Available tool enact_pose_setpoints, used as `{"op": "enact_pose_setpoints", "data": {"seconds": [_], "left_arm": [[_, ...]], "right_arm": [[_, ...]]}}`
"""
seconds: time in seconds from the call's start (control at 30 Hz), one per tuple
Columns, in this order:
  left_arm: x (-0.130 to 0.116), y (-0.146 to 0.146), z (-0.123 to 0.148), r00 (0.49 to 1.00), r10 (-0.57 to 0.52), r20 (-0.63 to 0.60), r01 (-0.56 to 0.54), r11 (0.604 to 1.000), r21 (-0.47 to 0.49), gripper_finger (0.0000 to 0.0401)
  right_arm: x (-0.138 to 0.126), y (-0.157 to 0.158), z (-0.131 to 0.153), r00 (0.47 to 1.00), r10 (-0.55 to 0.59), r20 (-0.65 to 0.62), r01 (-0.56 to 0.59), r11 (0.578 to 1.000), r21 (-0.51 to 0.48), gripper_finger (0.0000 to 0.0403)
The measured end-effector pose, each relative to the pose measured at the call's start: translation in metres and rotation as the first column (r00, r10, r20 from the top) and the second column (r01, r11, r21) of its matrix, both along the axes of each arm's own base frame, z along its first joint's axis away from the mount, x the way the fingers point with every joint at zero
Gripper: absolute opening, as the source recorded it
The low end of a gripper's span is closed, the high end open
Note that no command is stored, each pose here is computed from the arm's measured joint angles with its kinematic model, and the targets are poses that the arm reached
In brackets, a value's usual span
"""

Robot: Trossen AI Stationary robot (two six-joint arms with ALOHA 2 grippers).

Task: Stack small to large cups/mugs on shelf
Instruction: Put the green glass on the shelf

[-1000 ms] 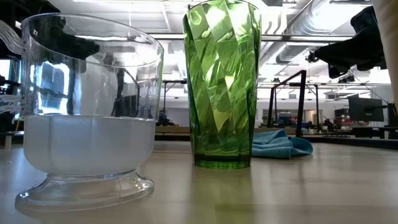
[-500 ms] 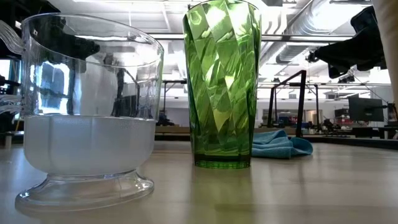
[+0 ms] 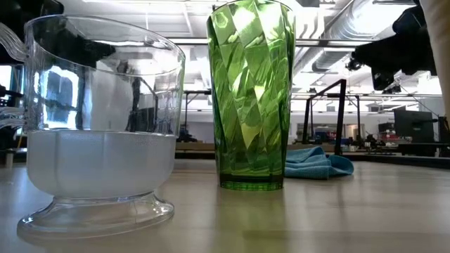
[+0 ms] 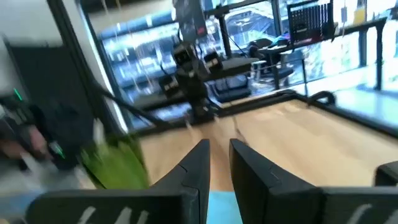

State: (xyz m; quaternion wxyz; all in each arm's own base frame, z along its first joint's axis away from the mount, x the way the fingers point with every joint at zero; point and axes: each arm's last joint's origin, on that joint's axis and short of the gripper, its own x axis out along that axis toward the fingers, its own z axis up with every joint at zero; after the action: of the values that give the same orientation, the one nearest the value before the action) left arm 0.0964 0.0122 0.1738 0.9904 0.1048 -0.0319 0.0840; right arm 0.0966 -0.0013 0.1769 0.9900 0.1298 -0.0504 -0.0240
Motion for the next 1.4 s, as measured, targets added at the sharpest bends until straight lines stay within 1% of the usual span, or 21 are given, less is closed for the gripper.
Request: {"op": "enact_pose_setpoints", "data": {"seconds": [0.1,0.17,0.2,0.27,0.37,0.43,0.57,0.77,0.87,0.93,1.07,1.13,1.23,1.33,1.37,1.4], "left_arm": [[0.000,0.000,0.005,0.997,-0.018,0.080,0.031,0.986,-0.165,0.0076],[-0.001,0.000,0.008,0.991,-0.027,0.131,0.063,0.958,-0.280,0.0076],[-0.001,0.000,0.010,0.987,-0.029,0.160,0.080,0.943,-0.323,0.0076],[-0.002,-0.001,0.014,0.974,-0.033,0.223,0.118,0.916,-0.383,0.0076],[-0.003,-0.002,0.019,0.954,-0.066,0.293,0.202,0.862,-0.464,0.0076],[-0.004,-0.002,0.022,0.943,-0.070,0.324,0.230,0.842,-0.488,0.0076],[-0.004,-0.002,0.021,0.941,-0.069,0.331,0.249,0.804,-0.540,0.0076],[-0.003,-0.002,0.019,0.945,-0.075,0.319,0.267,0.740,-0.617,0.0076],[-0.003,-0.002,0.019,0.944,-0.074,0.322,0.271,0.728,-0.630,0.0076],[-0.003,-0.002,0.018,0.947,-0.074,0.314,0.266,0.728,-0.632,0.0076],[-0.002,-0.002,0.013,0.964,-0.070,0.258,0.223,0.744,-0.630,0.0076],[-0.001,-0.002,0.011,0.968,-0.064,0.243,0.211,0.730,-0.650,0.0076],[-0.001,-0.002,0.009,0.971,-0.067,0.231,0.213,0.688,-0.694,0.0076],[-0.001,-0.003,0.008,0.966,-0.106,0.234,0.246,0.643,-0.725,0.0076],[-0.001,-0.003,0.008,0.964,-0.119,0.239,0.260,0.624,-0.737,0.0076],[-0.001,-0.004,0.009,0.960,-0.134,0.245,0.275,0.603,-0.749,0.0076]], "right_arm": [[-0.001,0.000,0.005,0.998,0.013,0.062,-0.022,0.989,0.144,0.0050],[-0.001,0.000,0.009,0.994,0.021,0.106,-0.045,0.971,0.233,0.0050],[-0.001,0.000,0.010,0.992,0.024,0.121,-0.055,0.963,0.264,0.0050],[-0.002,0.000,0.012,0.989,0.026,0.147,-0.069,0.953,0.296,0.0050],[-0.003,0.000,0.017,0.979,0.028,0.200,-0.090,0.946,0.310,0.0050],[-0.004,0.000,0.019,0.974,0.030,0.226,-0.106,0.937,0.334,0.0050],[-0.004,0.000,0.020,0.970,0.038,0.239,-0.130,0.914,0.385,0.0050],[-0.004,0.000,0.020,0.971,0.037,0.237,-0.129,0.914,0.386,0.0050],[-0.004,0.000,0.019,0.972,0.036,0.234,-0.124,0.920,0.372,0.0050],[-0.004,0.000,0.019,0.973,0.034,0.230,-0.114,0.931,0.346,0.0050],[-0.004,-0.001,0.019,0.976,0.004,0.218,-0.065,0.959,0.275,0.0050],[-0.003,-0.001,0.017,0.979,-0.026,0.202,-0.033,0.958,0.283,0.0050],[-0.003,-0.002,0.015,0.983,-0.025,0.179,-0.039,0.937,0.346,0.0050],[-0.002,-0.002,0.012,0.986,-0.017,0.169,-0.066,0.879,0.473,0.0050],[-0.002,-0.002,0.012,0.986,-0.014,0.165,-0.072,0.861,0.503,0.0050],[-0.002,-0.002,0.012,0.986,-0.013,0.166,-0.076,0.853,0.517,0.0050]]}}
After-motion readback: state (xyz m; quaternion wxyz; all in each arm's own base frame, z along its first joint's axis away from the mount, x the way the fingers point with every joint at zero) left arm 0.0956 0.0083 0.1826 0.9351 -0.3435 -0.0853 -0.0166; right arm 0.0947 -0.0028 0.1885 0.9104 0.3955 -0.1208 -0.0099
